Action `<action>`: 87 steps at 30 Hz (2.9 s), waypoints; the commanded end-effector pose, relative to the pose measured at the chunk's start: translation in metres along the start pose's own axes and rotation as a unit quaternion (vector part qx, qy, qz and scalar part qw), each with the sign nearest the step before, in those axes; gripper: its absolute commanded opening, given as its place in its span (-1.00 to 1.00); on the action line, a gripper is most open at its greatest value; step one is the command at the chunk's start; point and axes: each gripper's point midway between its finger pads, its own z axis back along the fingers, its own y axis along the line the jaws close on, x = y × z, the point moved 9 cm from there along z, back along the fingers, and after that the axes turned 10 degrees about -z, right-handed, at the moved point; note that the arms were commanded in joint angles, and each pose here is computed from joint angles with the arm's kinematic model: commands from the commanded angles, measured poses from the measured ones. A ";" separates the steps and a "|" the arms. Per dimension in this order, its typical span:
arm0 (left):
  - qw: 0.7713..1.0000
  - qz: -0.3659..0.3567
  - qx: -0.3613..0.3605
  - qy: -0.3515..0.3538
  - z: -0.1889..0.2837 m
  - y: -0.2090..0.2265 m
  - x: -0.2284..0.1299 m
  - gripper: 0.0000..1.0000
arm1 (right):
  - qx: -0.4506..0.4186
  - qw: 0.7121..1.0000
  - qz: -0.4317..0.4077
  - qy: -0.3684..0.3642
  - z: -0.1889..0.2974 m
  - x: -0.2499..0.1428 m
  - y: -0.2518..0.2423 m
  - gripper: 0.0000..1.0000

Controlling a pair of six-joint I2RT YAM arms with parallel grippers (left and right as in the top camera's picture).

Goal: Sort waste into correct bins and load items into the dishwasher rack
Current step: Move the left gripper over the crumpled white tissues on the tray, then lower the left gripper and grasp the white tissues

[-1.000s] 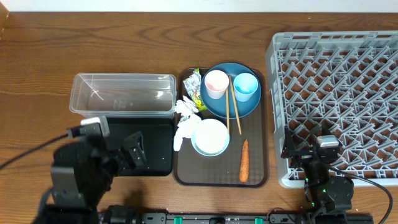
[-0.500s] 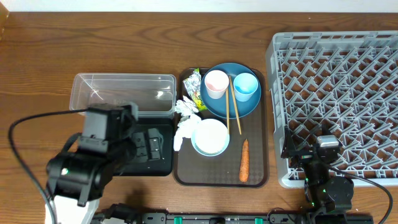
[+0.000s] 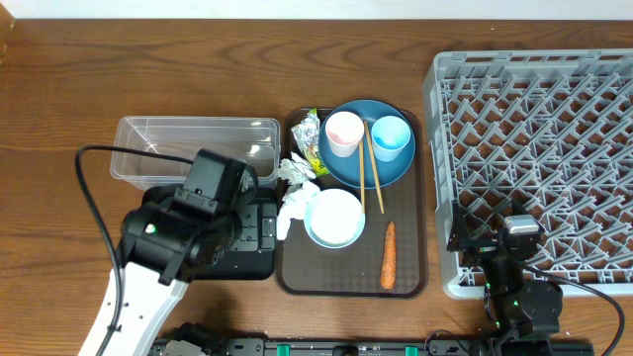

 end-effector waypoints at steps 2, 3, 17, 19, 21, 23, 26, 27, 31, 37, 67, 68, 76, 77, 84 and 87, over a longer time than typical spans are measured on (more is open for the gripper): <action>1.000 0.003 0.012 0.008 -0.008 0.000 0.005 0.96 | 0.012 1.000 -0.004 0.006 0.000 -0.002 0.004 0.98; 1.000 0.003 0.013 0.010 -0.010 0.000 0.007 0.96 | 0.012 1.000 -0.004 0.006 0.000 -0.002 0.004 0.98; 0.997 0.029 0.028 0.071 -0.046 -0.002 0.015 0.96 | 0.012 1.000 -0.004 0.006 0.000 -0.002 0.004 0.99; 0.996 0.029 0.031 0.082 -0.052 -0.002 0.016 0.96 | 0.012 1.000 -0.004 0.006 0.000 -0.002 0.004 0.98; 0.995 0.035 0.034 0.091 -0.059 -0.002 0.017 0.97 | 0.012 1.000 -0.004 0.006 0.000 -0.002 0.004 0.99; 0.993 0.042 0.037 0.099 -0.065 -0.002 0.018 0.97 | 0.012 1.000 -0.004 0.006 0.000 -0.002 0.004 0.98; 0.993 0.039 0.038 0.106 -0.069 -0.004 0.020 0.91 | 0.012 1.000 -0.004 0.006 0.000 -0.002 0.004 0.99; 0.993 0.037 0.037 0.105 -0.070 -0.005 0.020 0.90 | 0.012 1.000 -0.004 0.006 0.000 -0.002 0.004 0.98; 0.995 0.030 0.032 0.092 -0.071 -0.009 0.023 0.83 | 0.012 1.000 -0.004 0.006 0.000 -0.002 0.004 0.98; 0.997 0.031 0.025 0.067 -0.072 -0.011 0.031 0.73 | 0.012 1.000 -0.004 0.006 0.000 -0.002 0.004 0.99; 0.996 -0.033 0.042 0.069 -0.086 -0.032 0.016 0.73 | 0.012 1.000 -0.004 0.006 0.000 -0.002 0.004 0.98; 0.996 -0.032 0.044 0.075 -0.086 -0.032 0.014 0.72 | 0.012 1.000 -0.004 0.006 0.000 -0.002 0.004 0.99; 0.994 -0.033 0.052 0.092 -0.087 -0.029 0.008 0.72 | 0.012 1.000 -0.004 0.006 0.000 -0.002 0.004 0.98; 0.993 -0.033 0.056 0.094 -0.089 -0.028 0.006 0.72 | 0.012 1.000 -0.004 0.006 0.000 -0.002 0.004 0.98; 0.993 -0.015 0.077 0.092 -0.108 -0.022 -0.005 0.56 | 0.012 1.000 -0.004 0.006 0.000 -0.002 0.004 0.99; 0.994 -0.014 0.069 0.079 -0.116 -0.022 -0.005 0.54 | 0.012 1.000 -0.004 0.006 0.000 -0.002 0.004 0.99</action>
